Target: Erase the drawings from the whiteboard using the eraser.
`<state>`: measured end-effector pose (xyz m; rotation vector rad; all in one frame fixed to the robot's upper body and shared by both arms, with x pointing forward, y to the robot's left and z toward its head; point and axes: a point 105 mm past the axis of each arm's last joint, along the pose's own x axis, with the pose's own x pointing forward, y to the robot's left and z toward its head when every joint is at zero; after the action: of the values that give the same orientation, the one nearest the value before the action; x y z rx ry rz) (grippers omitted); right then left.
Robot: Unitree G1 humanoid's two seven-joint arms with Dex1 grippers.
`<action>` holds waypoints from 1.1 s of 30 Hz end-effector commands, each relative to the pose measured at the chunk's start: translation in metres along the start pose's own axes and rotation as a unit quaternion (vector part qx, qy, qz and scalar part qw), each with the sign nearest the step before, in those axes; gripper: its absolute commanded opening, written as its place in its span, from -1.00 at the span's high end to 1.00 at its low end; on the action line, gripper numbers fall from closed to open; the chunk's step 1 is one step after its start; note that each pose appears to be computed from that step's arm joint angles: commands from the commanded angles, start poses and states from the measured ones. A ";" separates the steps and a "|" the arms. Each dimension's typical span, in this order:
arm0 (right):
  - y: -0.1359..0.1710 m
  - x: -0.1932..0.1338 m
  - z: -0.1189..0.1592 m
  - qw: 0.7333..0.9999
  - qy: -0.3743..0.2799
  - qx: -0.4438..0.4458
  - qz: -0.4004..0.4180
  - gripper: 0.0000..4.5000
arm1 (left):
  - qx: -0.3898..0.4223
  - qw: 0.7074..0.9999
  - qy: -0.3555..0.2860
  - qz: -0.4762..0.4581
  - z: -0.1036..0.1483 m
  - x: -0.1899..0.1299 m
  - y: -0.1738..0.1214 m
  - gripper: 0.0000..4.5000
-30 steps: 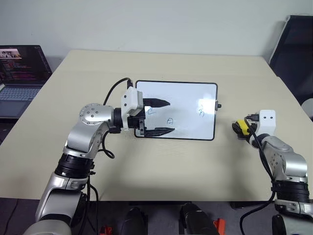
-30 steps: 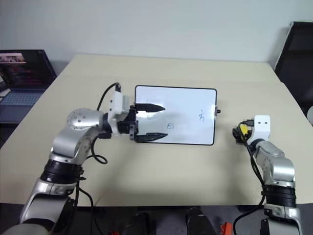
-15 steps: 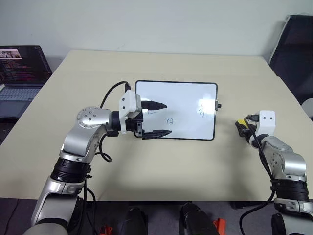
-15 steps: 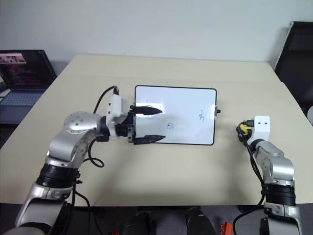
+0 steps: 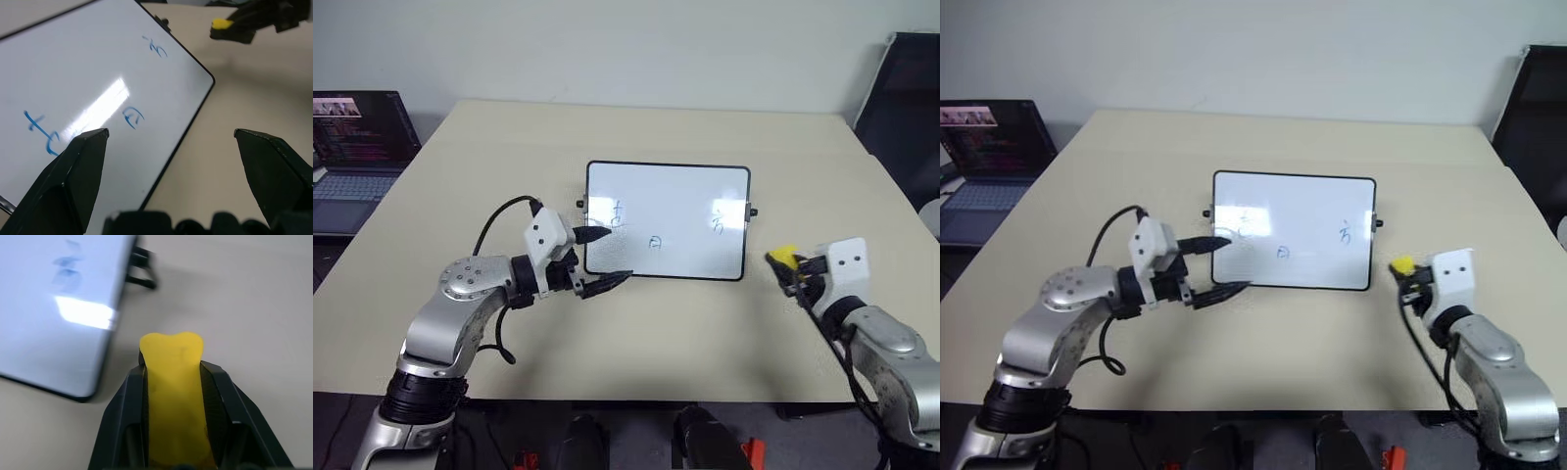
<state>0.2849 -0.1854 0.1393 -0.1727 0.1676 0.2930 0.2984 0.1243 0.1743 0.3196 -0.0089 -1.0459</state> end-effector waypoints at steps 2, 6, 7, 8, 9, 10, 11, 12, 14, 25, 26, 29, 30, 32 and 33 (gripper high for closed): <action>0.021 0.004 0.030 0.997 -0.056 -0.031 0.044 0.50 | 0.013 1.000 -0.027 0.001 0.016 0.003 -0.001 -1.00; 0.023 0.022 0.038 0.996 -0.070 -0.052 0.034 0.50 | 0.012 0.999 -0.035 -0.005 0.018 0.008 0.001 -1.00; 0.023 0.030 0.040 0.995 -0.073 -0.065 0.027 0.50 | 0.013 0.999 -0.039 -0.007 0.021 0.010 0.001 -1.00; 0.023 0.038 0.043 0.994 -0.078 -0.074 0.021 0.50 | 0.013 0.999 -0.046 -0.009 0.024 0.013 0.002 -1.00; 0.022 0.046 0.046 0.993 -0.086 -0.084 0.012 0.50 | 0.013 0.998 -0.052 -0.014 0.027 0.016 0.002 -1.00; 0.023 0.054 0.050 0.991 -0.092 -0.093 0.004 0.50 | 0.014 0.998 -0.053 -0.017 0.029 0.018 0.002 -1.00; 0.023 0.061 0.053 0.990 -0.099 -0.099 0.000 0.50 | 0.017 0.998 -0.051 -0.020 0.029 0.019 0.002 -1.00; 0.024 0.067 0.057 0.989 -0.108 -0.102 -0.007 0.50 | 0.019 0.998 -0.049 -0.022 0.029 0.020 0.001 -1.00; 0.024 0.078 0.062 0.987 -0.121 -0.106 -0.017 0.50 | 0.021 0.998 -0.048 -0.026 0.030 0.022 0.000 -1.00; 0.026 0.078 -0.004 0.989 0.011 -0.146 0.019 0.50 | 0.019 0.998 -0.049 -0.030 0.032 0.024 -0.004 -1.00; 0.028 0.076 -0.009 0.989 0.022 -0.144 0.029 0.50 | 0.019 0.998 -0.048 -0.030 0.032 0.023 -0.004 -1.00; 0.032 0.072 -0.016 0.988 0.040 -0.147 0.042 0.50 | 0.017 0.998 -0.047 -0.029 0.030 0.023 -0.003 -1.00; 0.032 0.072 -0.014 0.987 0.039 -0.151 0.040 0.50 | 0.018 0.998 -0.047 -0.029 0.030 0.023 -0.003 -1.00; 0.030 0.075 -0.005 0.986 0.025 -0.160 0.029 0.50 | 0.017 0.998 -0.047 -0.030 0.029 0.023 -0.003 -1.00; 0.029 0.077 -0.001 0.986 0.017 -0.163 0.024 0.50 | 0.017 0.998 -0.047 -0.031 0.029 0.023 -0.004 -1.00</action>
<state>0.3429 -0.1295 0.1211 -0.4770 0.1373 0.4080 0.3074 0.0997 0.1882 0.2827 -0.0504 -1.1011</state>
